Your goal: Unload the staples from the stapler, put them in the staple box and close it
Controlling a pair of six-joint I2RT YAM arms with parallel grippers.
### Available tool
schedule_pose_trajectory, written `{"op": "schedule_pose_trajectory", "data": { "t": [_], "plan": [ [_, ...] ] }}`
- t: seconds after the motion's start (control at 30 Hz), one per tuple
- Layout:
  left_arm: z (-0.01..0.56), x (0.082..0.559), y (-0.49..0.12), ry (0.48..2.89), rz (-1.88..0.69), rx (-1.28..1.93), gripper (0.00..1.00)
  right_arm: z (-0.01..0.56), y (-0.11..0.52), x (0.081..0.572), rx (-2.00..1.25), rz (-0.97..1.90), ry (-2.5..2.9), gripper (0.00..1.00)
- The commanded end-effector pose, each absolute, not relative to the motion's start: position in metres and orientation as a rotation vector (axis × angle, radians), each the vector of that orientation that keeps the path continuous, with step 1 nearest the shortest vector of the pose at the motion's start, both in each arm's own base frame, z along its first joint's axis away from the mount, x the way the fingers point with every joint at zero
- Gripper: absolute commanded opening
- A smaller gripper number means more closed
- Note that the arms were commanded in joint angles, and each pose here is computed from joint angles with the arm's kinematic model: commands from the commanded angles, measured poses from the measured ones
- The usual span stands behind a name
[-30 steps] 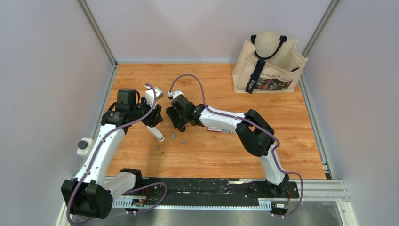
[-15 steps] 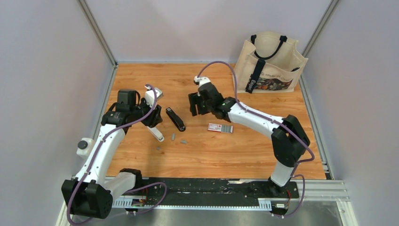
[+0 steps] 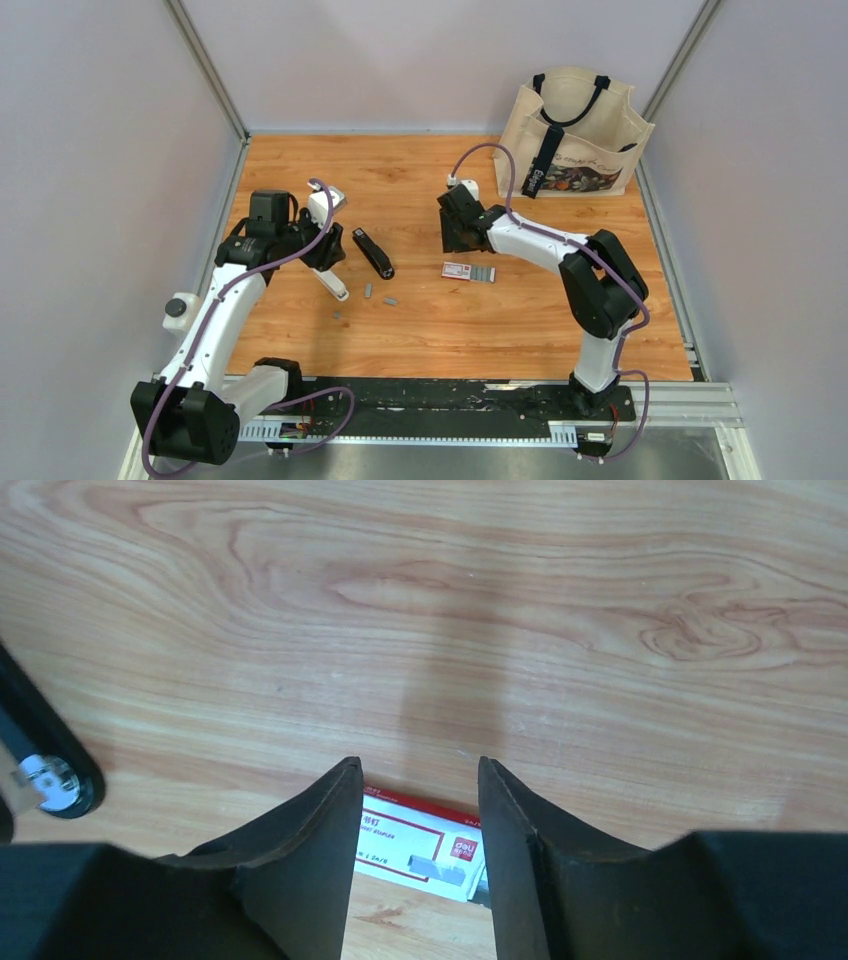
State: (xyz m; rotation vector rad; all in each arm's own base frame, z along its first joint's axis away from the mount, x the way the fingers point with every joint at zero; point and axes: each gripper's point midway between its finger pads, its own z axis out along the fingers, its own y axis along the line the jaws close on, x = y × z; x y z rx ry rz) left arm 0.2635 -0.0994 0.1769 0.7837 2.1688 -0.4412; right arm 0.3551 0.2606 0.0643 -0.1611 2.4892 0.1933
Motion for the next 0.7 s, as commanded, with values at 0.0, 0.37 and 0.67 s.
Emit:
{"op": "schedule_pose_trajectory", "data": {
  "t": [0.0, 0.37, 0.67],
  "plan": [
    [0.181, 0.261, -0.097, 2.152, -0.427, 0.793, 0.51, 0.063, 0.253, 0.364, -0.052, 0.114, 2.524, 0.49],
    [0.18, 0.259, -0.099, 2.149, -0.443, 0.805, 0.51, 0.041, 0.247, 0.345, 0.082, 0.152, 2.591, 0.54],
    [0.176, 0.257, -0.098, 2.147, -0.437, 0.816, 0.51, 0.031, 0.23, 0.339, 0.183, 0.15, 2.599, 0.54]
  ]
}}
